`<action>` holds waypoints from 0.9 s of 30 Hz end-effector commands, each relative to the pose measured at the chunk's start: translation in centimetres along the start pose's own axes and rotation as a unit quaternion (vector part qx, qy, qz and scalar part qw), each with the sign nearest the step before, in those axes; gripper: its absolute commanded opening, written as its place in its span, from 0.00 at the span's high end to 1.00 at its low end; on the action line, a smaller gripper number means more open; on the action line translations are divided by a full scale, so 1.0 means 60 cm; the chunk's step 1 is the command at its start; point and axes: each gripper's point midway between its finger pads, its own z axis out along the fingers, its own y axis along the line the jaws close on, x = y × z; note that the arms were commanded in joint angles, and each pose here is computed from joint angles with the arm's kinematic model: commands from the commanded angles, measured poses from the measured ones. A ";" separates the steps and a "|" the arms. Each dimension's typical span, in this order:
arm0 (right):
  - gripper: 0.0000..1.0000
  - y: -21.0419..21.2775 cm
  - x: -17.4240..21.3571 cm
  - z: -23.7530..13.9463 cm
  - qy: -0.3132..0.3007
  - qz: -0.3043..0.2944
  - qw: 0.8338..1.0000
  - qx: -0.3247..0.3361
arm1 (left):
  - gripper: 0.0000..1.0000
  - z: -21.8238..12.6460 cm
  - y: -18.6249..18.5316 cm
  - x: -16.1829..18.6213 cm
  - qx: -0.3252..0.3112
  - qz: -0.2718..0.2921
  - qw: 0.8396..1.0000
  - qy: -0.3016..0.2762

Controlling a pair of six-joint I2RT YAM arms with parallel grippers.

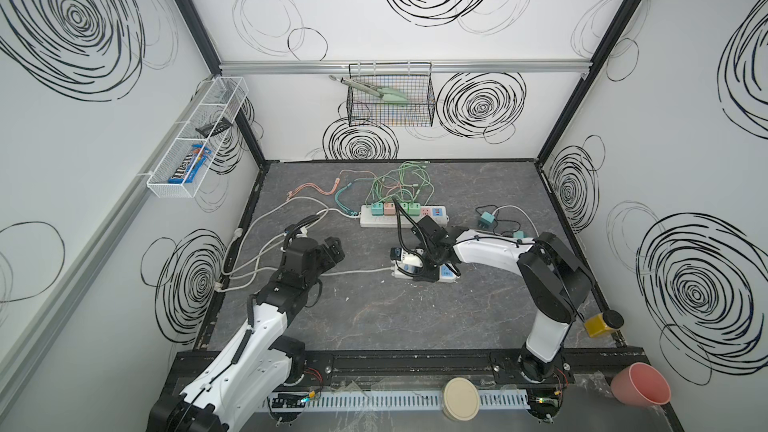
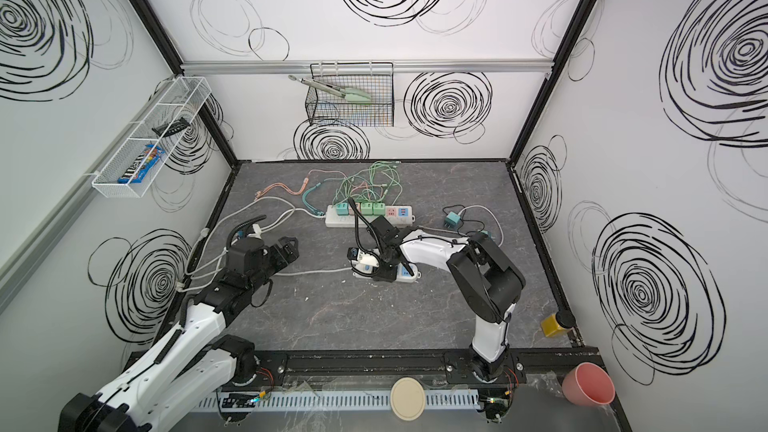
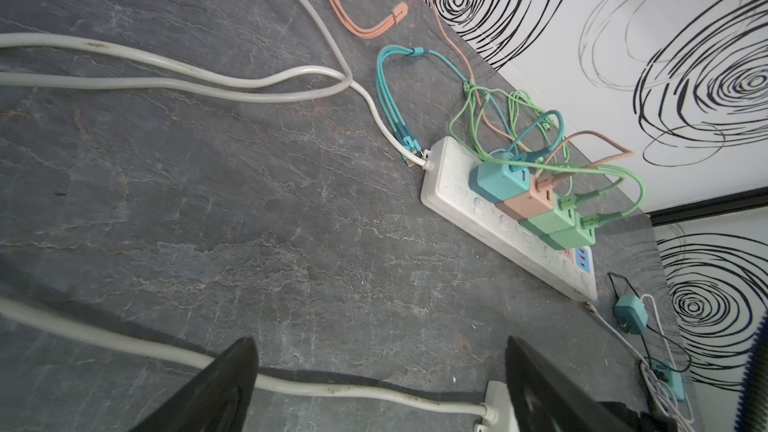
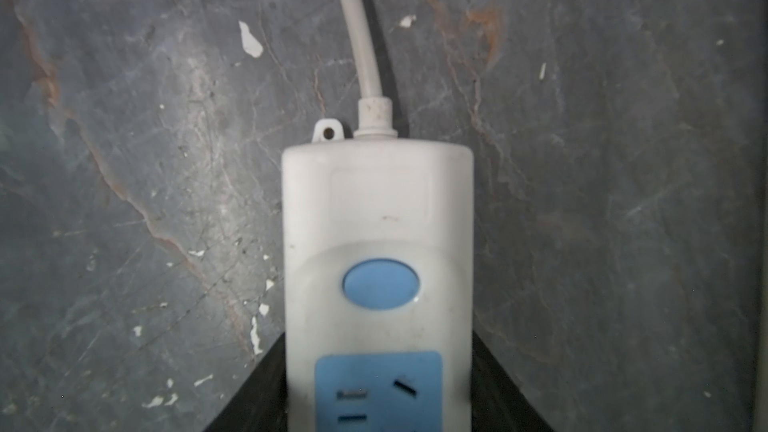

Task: Insert the plug
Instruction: 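Slide the small white-and-blue strip toward the table center with the right gripper, then move the right gripper to the teal charger with white cable and grasp it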

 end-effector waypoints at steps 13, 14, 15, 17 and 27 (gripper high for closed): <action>0.23 0.005 -0.078 -0.119 -0.136 -0.022 0.989 0.050 | 0.04 -0.021 -0.103 -0.035 0.043 0.081 0.994 -0.062; 0.21 -0.002 -0.088 -0.141 -0.159 -0.018 0.985 0.066 | 0.04 -0.025 -0.114 -0.034 0.047 0.090 0.993 -0.066; 0.19 -0.010 -0.094 -0.159 -0.178 -0.012 0.980 0.086 | 0.04 -0.027 -0.122 -0.034 0.050 0.098 0.992 -0.068; 0.15 -0.044 -0.106 -0.211 -0.233 0.018 0.960 0.154 | 0.04 -0.031 -0.141 -0.032 0.055 0.116 0.989 -0.075; 0.03 -0.279 0.136 -0.423 -0.379 0.501 0.701 0.336 | 0.04 -0.016 -0.208 0.013 0.069 0.187 0.979 -0.048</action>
